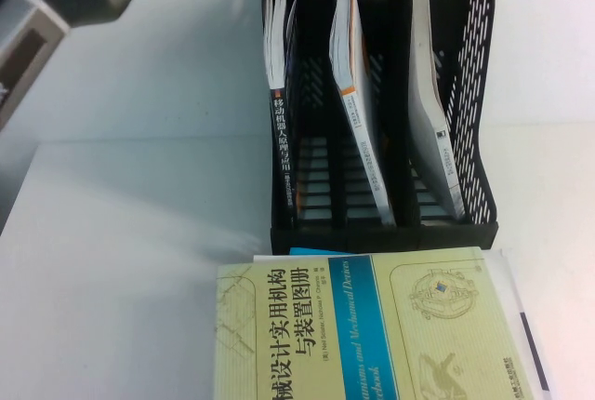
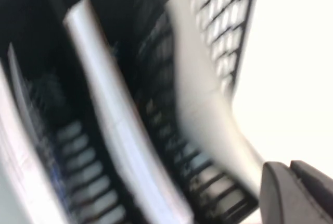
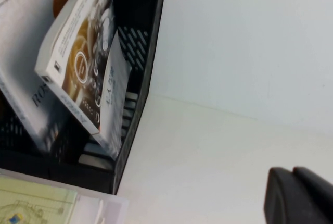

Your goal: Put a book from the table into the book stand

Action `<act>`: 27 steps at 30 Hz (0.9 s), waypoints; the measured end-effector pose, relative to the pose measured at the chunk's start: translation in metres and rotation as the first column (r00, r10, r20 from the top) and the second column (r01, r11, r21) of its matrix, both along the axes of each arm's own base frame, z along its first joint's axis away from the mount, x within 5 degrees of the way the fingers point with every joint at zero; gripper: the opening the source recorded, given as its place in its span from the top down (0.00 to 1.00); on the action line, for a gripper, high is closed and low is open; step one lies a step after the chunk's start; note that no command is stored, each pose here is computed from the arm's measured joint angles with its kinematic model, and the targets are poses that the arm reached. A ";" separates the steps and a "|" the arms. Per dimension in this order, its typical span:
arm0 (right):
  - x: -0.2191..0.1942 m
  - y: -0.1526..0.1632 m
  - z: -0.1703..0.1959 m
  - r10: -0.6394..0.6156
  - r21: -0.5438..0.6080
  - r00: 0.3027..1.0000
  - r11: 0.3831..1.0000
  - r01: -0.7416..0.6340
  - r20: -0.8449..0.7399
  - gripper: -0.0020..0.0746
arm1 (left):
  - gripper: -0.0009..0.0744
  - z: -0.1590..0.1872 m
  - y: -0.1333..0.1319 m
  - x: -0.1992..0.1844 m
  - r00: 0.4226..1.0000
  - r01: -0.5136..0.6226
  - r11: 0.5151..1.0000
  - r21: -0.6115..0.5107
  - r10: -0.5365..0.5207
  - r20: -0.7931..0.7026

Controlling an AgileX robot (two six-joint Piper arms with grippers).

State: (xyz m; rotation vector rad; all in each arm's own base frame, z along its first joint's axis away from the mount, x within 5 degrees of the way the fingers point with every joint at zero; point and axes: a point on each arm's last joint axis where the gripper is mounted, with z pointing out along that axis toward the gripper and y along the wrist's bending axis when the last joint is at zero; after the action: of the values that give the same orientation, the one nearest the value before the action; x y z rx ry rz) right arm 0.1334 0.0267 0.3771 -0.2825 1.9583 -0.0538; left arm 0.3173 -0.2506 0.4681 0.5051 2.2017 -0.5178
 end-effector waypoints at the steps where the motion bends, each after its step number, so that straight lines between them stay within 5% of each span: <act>1: -0.007 -0.002 -0.005 0.005 0.005 1.000 1.000 -0.005 0.017 0.97 | 0.99 0.011 -0.001 -0.011 0.999 0.017 1.000 -0.015 -0.016 0.036; 8: -0.059 -0.016 -0.045 0.029 0.102 0.995 0.994 -0.038 0.095 0.97 | 0.99 0.027 -0.007 -0.065 0.983 0.106 0.994 -0.033 -0.100 0.153; 20: -0.082 -0.026 -0.082 0.002 0.105 1.000 0.995 -0.003 0.014 0.97 | 0.99 -0.081 0.021 -0.102 0.996 0.090 0.996 0.019 -0.089 -0.017; 27: -0.082 -0.026 -0.085 0.000 0.100 1.000 0.995 0.000 0.001 0.97 | 0.99 -0.090 0.021 -0.105 0.995 0.088 0.996 0.002 -0.088 -0.040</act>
State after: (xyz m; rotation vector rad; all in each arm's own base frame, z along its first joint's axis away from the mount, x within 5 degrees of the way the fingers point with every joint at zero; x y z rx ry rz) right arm 0.0515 0.0006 0.2922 -0.2166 1.9530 0.0447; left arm 0.2127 -0.2294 0.3782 0.6005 2.2263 -0.5752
